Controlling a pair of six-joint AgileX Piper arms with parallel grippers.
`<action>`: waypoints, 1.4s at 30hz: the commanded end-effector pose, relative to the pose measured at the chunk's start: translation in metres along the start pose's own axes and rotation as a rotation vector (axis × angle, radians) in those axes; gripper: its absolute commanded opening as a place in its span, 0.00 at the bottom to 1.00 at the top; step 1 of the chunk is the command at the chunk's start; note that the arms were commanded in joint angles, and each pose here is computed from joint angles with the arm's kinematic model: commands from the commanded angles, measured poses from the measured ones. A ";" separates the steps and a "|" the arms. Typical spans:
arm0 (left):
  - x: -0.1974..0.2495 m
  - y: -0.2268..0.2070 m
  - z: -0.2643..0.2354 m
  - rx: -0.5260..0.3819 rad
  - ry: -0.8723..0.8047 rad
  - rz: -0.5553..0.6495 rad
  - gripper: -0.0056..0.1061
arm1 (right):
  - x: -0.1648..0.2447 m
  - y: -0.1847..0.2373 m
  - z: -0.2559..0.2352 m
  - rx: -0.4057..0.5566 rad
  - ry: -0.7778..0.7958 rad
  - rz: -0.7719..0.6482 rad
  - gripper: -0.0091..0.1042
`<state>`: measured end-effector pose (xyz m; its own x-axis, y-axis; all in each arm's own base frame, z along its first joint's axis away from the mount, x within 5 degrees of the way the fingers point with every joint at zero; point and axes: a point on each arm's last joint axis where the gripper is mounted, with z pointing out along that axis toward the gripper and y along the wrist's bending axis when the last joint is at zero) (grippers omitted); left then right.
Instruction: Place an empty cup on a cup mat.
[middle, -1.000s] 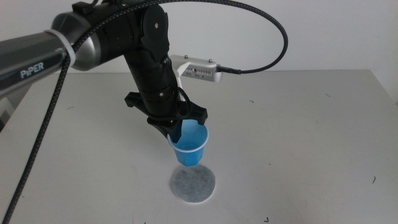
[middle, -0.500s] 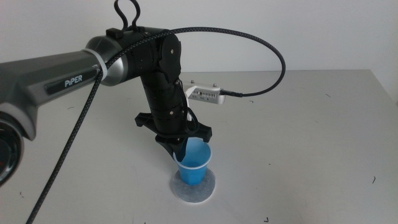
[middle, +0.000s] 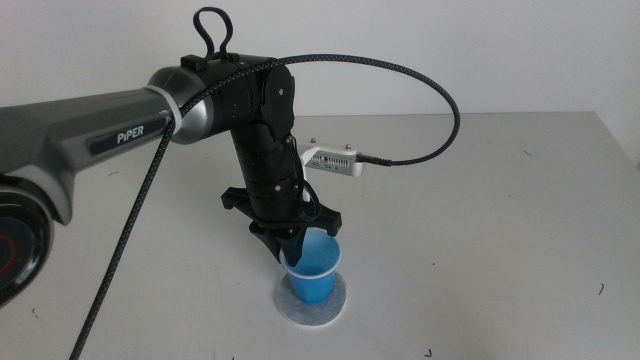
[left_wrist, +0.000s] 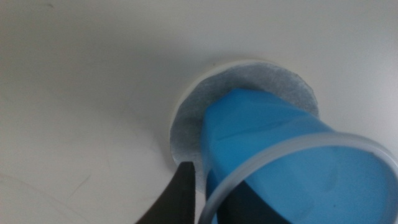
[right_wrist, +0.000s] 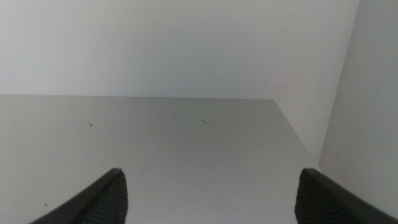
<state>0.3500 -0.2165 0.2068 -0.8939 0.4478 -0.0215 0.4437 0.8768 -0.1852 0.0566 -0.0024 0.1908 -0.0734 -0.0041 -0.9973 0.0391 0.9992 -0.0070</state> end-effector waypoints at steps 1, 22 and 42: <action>0.006 -0.009 -0.027 0.026 -0.027 0.019 0.27 | -0.011 0.000 -0.003 0.000 -0.109 -0.019 0.91; 0.039 -0.019 -0.114 -0.021 -0.209 0.146 0.99 | -0.011 0.000 -0.003 0.000 -0.109 -0.019 0.91; 0.193 -0.004 -0.287 -0.433 -0.764 0.094 0.99 | -0.011 0.000 -0.003 0.000 -0.109 -0.019 0.91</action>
<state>0.2133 -0.0974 0.4701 -0.5924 0.4293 -0.6817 0.3986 0.8915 0.2151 0.0566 -0.0024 0.1908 -0.0734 -0.0041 -0.9973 0.0391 0.9992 -0.0070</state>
